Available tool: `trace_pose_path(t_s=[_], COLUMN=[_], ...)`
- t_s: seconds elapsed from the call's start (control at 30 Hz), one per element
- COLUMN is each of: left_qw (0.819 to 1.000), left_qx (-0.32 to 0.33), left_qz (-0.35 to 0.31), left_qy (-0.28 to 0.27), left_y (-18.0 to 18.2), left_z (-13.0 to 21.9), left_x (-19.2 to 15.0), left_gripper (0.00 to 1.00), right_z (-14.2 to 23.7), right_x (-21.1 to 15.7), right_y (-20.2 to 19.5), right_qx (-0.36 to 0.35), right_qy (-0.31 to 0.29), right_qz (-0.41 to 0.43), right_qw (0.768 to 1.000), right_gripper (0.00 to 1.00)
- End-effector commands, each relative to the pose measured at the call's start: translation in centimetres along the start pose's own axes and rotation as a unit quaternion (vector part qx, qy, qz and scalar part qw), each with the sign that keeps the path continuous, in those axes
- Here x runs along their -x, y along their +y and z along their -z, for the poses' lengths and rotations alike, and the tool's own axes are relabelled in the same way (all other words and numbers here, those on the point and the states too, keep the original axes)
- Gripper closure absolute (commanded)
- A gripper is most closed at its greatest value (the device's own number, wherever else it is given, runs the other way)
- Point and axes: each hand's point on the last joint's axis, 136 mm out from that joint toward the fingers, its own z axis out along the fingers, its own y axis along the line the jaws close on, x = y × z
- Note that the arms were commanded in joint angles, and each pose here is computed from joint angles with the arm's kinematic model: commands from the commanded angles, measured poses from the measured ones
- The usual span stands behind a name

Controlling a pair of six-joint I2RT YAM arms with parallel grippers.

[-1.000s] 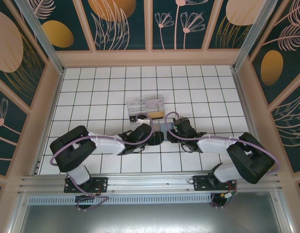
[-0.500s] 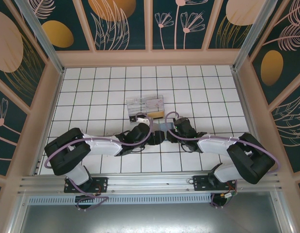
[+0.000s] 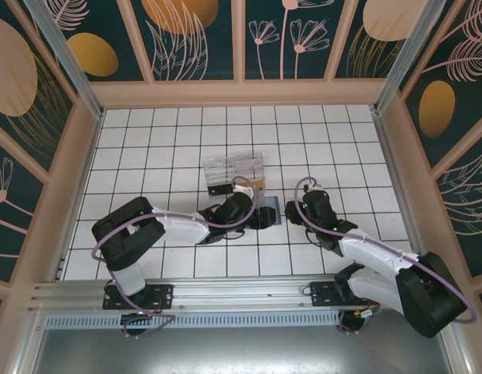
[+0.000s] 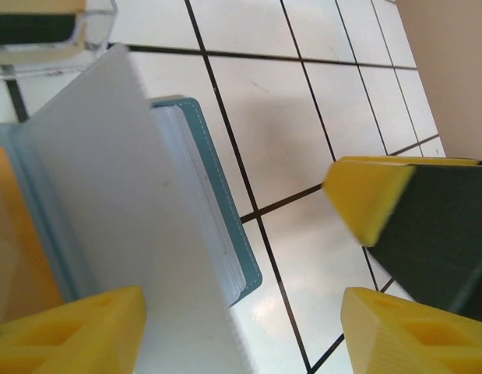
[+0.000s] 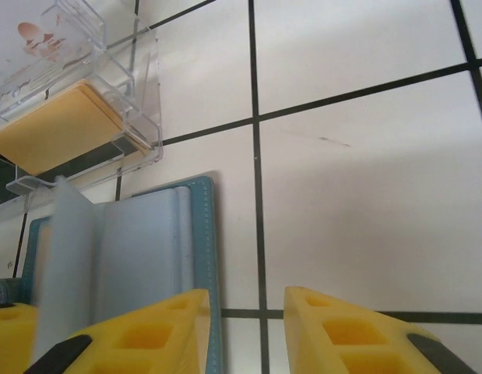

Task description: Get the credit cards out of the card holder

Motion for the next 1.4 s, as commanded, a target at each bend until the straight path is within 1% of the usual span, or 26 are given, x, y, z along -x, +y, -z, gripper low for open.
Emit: trace_pose_path(t_s=[0.0,0.13,0.27,0.43,0.53,0.57,0.67,0.73,0.9,1.17,1.37], left_qw=[1.0,1.0,0.999,0.995,0.991,0.99,0.989,0.991,0.994,0.997,0.999], left_qx=[-0.024,-0.004,0.026,0.069,0.106,0.114,0.118,0.107,0.078,0.057,0.023], left_qz=[-0.001,-0.006,-0.003,0.007,0.016,0.019,0.025,0.025,0.018,0.016,0.01], left_qy=[0.003,-0.013,-0.041,-0.07,-0.079,-0.081,-0.084,-0.082,-0.068,-0.051,-0.044], left_y=[-1.5,-0.9,0.5,3.3,5.5,6.2,7.2,7.0,5.5,4.5,2.2], left_z=[-0.5,0.5,2.4,4.8,5.9,6.3,6.9,6.8,5.6,4.0,2.7], left_x=[0.3,0.8,1.5,1.6,1.4,1.3,1.1,1.0,1.1,0.9,1.6], left_gripper=[0.34,0.35,0.37,0.39,0.46,0.47,0.47,0.47,0.47,0.47,0.48], right_z=[0.3,0.1,0.0,-0.2,-0.3,-0.3,-0.6,-1.0,-1.5,-0.8,-0.3], right_x=[-0.7,-0.8,0.0,0.5,0.8,0.8,0.7,0.6,0.3,0.1,-0.1], right_y=[-0.8,-0.3,0.8,3.6,6.0,6.9,9.2,9.7,9.2,7.6,6.3], right_qx=[-0.008,0.002,0.02,0.069,0.102,0.115,0.134,0.128,0.113,0.089,0.077], right_qy=[0.008,0.013,0.011,0.025,0.031,0.036,0.048,0.054,0.061,0.05,0.043], right_qz=[-0.017,-0.015,-0.007,0.003,0.014,0.019,0.034,0.041,0.042,0.038,0.031], right_qw=[1.0,1.0,1.0,0.997,0.994,0.993,0.989,0.989,0.991,0.994,0.996], right_gripper=[0.67,0.67,0.67,0.67,0.67,0.67,0.67,0.67,0.67,0.67,0.67])
